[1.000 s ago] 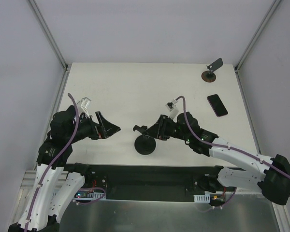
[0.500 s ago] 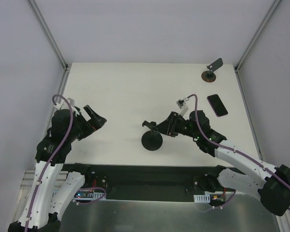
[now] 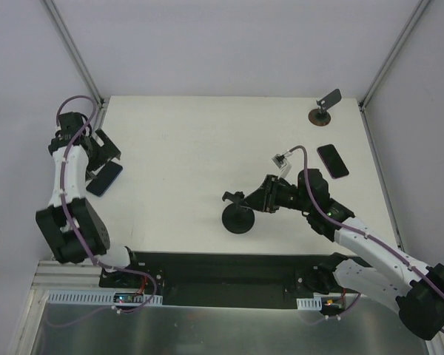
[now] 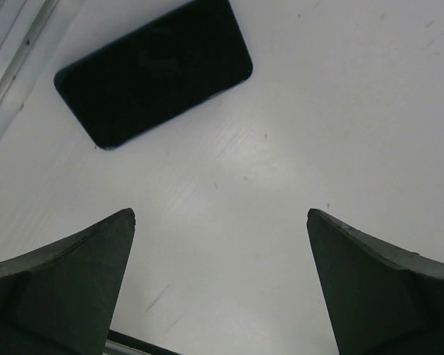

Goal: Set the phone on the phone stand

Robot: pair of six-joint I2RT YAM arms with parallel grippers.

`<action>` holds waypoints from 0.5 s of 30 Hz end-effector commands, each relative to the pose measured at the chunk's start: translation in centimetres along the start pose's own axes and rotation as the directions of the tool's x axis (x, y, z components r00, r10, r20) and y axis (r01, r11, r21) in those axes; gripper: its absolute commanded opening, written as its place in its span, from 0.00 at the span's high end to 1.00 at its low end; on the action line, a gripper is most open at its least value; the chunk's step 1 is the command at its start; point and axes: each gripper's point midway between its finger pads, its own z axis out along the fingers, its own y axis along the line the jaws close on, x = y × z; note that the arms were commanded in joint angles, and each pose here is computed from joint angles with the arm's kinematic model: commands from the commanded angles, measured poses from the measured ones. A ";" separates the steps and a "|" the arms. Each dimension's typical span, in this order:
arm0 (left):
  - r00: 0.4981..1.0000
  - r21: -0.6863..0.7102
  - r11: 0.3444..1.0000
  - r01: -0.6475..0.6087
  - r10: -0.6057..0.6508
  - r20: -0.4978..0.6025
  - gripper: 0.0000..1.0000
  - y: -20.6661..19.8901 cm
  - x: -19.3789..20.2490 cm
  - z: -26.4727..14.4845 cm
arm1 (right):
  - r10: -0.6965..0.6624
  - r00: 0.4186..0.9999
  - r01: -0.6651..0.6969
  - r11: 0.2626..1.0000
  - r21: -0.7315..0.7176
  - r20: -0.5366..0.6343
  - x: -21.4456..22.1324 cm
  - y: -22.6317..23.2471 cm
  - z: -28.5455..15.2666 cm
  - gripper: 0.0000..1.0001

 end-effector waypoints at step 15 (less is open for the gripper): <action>0.976 0.108 0.974 -0.199 0.207 -0.068 0.01 0.0 -8.3 12.6 | -0.127 0.992 0.124 0.981 -0.150 -0.014 -2.0 4.1 -1.2 0.99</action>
